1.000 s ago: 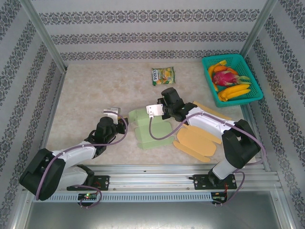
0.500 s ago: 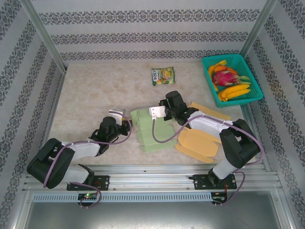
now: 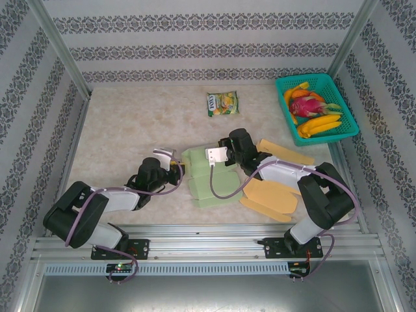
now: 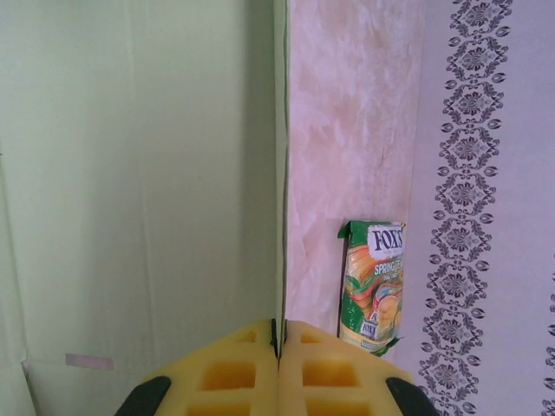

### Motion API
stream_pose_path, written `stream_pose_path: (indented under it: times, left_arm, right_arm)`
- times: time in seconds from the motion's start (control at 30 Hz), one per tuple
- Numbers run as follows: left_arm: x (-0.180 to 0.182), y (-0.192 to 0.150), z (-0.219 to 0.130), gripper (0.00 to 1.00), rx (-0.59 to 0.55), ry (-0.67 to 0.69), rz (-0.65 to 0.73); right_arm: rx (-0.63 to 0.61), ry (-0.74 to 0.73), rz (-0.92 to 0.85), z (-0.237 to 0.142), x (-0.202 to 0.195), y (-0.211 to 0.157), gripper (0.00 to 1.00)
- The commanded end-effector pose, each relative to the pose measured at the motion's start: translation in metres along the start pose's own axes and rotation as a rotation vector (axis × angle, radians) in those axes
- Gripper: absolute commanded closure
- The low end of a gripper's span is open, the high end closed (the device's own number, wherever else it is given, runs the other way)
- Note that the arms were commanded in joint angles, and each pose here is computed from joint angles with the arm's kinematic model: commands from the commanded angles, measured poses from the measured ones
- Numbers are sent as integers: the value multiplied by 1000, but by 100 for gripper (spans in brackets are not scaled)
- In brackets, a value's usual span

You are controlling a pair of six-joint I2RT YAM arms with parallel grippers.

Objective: Fold the paper box

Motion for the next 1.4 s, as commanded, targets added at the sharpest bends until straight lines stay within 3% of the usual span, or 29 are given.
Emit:
stream_pose_path:
  times: [0.0,0.6,0.8,1.37]
  left_arm:
    - [-9,19,5,69,-56,-46,-10]
    - [-19,19,16,67,-48,-89,-63]
    - [-25,20,20,67,-47,-96,-65]
    - [-17,17,35,66,-63,-3,-82]
  right_arm:
    - [-6,-33,-23,-1,-3,5,100]
    - [10,-52,-35,-4,-4,9,100]
    - [29,-100,-148,-5,1,15,100]
    - [52,-116,-210,-8,15,22,100]
Point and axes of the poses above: each hand's point on the last joint's axis, 136 mm out from that joint toward the fingers, its own z axis out along the fingers, its own x axis along the line the jaws close on, y = z × x, the point moved 1 cm from there along -z, back along the fingers, and after that the axes turned 1 degree about z, right-handed, at the moved point
